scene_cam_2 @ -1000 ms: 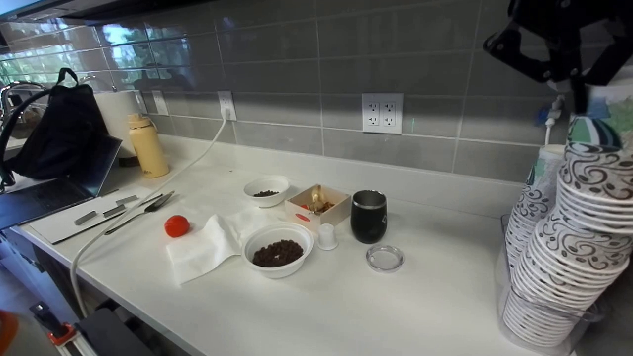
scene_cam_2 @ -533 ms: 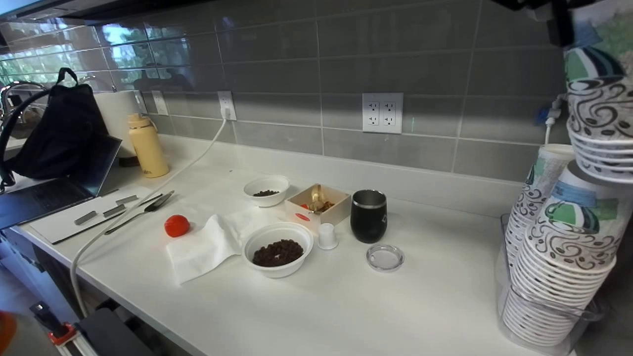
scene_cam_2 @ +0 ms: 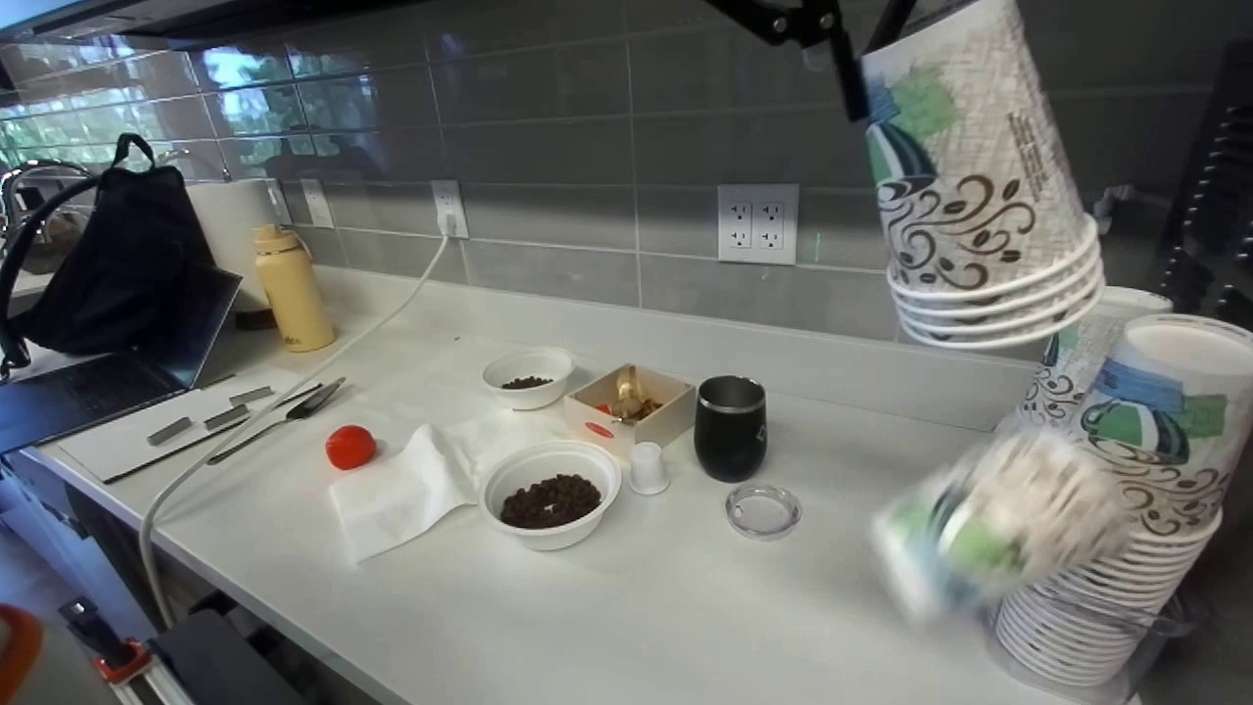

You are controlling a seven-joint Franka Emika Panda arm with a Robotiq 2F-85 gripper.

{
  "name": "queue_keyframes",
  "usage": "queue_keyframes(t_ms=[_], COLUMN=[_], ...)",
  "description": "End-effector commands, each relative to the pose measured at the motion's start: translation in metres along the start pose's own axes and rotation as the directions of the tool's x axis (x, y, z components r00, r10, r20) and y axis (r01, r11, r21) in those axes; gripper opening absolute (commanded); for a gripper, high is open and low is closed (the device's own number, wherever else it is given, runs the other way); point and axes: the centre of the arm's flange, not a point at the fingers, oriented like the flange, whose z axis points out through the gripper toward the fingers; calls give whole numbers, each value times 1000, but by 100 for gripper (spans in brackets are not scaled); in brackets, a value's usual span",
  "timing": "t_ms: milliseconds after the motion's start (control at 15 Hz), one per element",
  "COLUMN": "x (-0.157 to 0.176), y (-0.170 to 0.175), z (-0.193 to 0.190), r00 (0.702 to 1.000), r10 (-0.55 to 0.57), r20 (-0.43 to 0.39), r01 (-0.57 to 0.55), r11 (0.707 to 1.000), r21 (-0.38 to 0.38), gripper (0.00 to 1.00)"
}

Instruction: Remove some paper cups from the pile and put them on the table

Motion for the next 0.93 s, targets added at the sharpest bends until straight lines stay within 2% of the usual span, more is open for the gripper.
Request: queue_keyframes(t_ms=[0, 533, 867], x=[6, 12, 12], y=[-20, -24, -25], z=[23, 95, 130], r00=[1000, 999, 996], r10=[17, 31, 67], r20=[7, 24, 66], r01=[-18, -34, -82], r11=[999, 988, 963], r21=[33, 152, 256], gripper=[2, 2, 2])
